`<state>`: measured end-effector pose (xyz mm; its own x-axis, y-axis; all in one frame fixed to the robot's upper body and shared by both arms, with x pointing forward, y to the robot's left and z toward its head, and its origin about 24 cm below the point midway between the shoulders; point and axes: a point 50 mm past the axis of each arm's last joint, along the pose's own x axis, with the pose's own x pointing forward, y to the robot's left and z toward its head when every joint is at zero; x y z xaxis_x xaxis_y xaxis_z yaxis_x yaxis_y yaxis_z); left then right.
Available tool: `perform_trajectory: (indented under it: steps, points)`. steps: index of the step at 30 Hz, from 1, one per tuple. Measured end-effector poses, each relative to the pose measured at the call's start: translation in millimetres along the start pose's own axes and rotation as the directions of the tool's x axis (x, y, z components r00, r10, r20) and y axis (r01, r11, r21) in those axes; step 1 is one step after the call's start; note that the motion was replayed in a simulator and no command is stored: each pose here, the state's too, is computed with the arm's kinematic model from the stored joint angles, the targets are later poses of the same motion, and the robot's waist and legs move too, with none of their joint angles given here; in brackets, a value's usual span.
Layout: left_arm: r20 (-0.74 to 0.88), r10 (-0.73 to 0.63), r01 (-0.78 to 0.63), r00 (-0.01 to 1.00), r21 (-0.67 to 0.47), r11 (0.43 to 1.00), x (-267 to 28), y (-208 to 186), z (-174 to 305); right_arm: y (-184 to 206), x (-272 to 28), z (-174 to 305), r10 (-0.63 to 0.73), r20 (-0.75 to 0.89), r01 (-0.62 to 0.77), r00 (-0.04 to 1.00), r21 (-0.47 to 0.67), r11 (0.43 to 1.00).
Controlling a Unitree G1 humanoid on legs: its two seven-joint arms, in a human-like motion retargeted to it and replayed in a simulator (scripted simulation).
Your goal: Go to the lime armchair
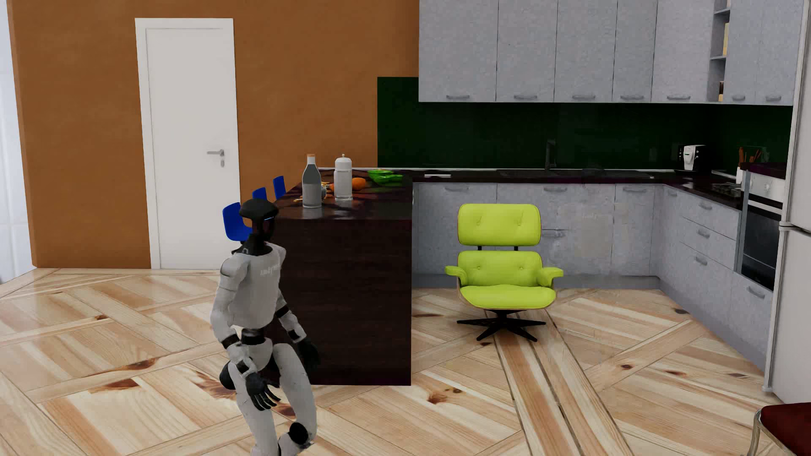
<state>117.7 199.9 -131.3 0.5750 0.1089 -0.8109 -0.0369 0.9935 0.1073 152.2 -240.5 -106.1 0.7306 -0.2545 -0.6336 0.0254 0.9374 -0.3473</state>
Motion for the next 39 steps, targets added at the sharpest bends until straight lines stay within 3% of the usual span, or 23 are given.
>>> perform_trajectory:
  steps: [4, 6, 9, 12, 14, 16, 18, 19, 22, 24, 25, 27, 28, 30, 33, 35, 37, 39]
  points:
    - [-0.131, 0.055, -0.049, 0.990, 0.049, 0.998, -16.8, 23.0, -43.0, 54.9, 6.1, 71.1, 0.091, 0.229, -0.113, 0.969, 0.088, 0.990]
    - [-0.203, 0.092, -0.069, 0.975, 0.120, 0.990, -20.1, 27.3, -62.7, 68.5, -0.8, 50.7, 0.145, 0.175, -0.159, 0.974, 0.069, 0.985]
    - [0.007, 0.098, -0.099, 0.995, 0.048, 0.994, 1.6, 5.4, 0.5, 21.5, -22.7, -30.4, 0.076, -0.104, -0.075, 0.992, 0.012, 0.997]
    - [0.193, -0.002, -0.017, 0.981, 0.096, 0.995, 9.6, -16.7, 56.1, 6.2, -24.4, -47.2, 0.034, -0.162, -0.034, 0.986, 0.001, 0.999]
    - [0.073, -0.026, 0.019, 0.997, 0.096, 0.995, 1.6, 5.7, 13.9, -9.3, -2.6, 1.3, -0.047, 0.022, 0.046, 0.999, 0.044, 0.998]
    - [-0.071, 0.031, -0.026, 0.997, 0.070, 0.997, -15.2, 28.7, -30.2, 29.4, 8.5, 60.0, 0.013, 0.196, -0.034, 0.981, 0.105, 0.994]
    - [-0.233, 0.049, -0.023, 0.971, 0.112, 0.993, -24.0, 16.3, -67.9, 66.1, 9.1, 89.1, 0.123, 0.281, -0.147, 0.952, 0.068, 0.987]
    - [-0.250, 0.056, -0.025, 0.967, 0.125, 0.992, -20.3, 11.6, -66.5, 70.0, 5.2, 70.1, 0.156, 0.239, -0.171, 0.958, 0.046, 0.984]
    - [-0.020, 0.052, -0.053, 0.998, -0.049, 0.997, -0.6, -11.8, 2.9, 22.4, -14.2, -16.5, 0.109, 0.006, -0.109, 0.994, -0.048, 0.993]
    - [-0.002, -0.028, 0.027, 1.000, -0.071, 0.997, -0.1, -18.2, -2.7, -0.5, -13.7, -25.8, 0.027, -0.068, -0.031, 0.997, -0.060, 0.998]
    - [0.001, -0.056, 0.056, 0.998, -0.072, 0.996, -4.3, -10.6, -8.9, 4.3, -5.7, -10.2, -0.001, -0.057, 0.000, 0.998, -0.019, 1.000]
    - [-0.026, -0.052, 0.051, 0.998, -0.021, 0.998, -14.6, 12.8, -24.0, 40.7, 9.2, 65.3, 0.029, 0.130, -0.043, 0.991, 0.106, 0.993]
    - [-0.139, -0.047, 0.053, 0.989, 0.043, 0.998, -19.4, 13.0, -52.6, 58.5, 12.1, 85.7, 0.070, 0.212, -0.101, 0.975, 0.140, 0.985]
    - [-0.197, 0.017, 0.000, 0.980, 0.086, 0.996, -16.9, 15.1, -57.7, 61.5, 0.8, 51.2, 0.132, 0.215, -0.158, 0.968, 0.107, 0.982]
    - [-0.030, 0.118, -0.116, 0.993, 0.058, 0.992, 3.2, 4.6, 8.3, 25.7, -20.8, -17.9, 0.145, 0.014, -0.145, 0.989, -0.007, 0.989]
    - [0.014, 0.085, -0.085, 0.996, 0.065, 0.994, 10.3, -1.4, 29.3, -1.0, -17.5, -34.9, 0.069, -0.067, -0.073, 0.995, -0.049, 0.996]
    - [-0.071, 0.024, -0.021, 0.997, 0.048, 0.999, -1.9, 11.4, -8.1, -11.3, 7.4, 26.3, -0.044, 0.090, 0.043, 0.995, 0.018, 0.999]
    - [-0.166, 0.024, -0.011, 0.986, 0.076, 0.997, -19.7, 22.0, -47.7, 22.4, 14.6, 87.4, -0.026, 0.264, -0.006, 0.964, 0.121, 0.993]
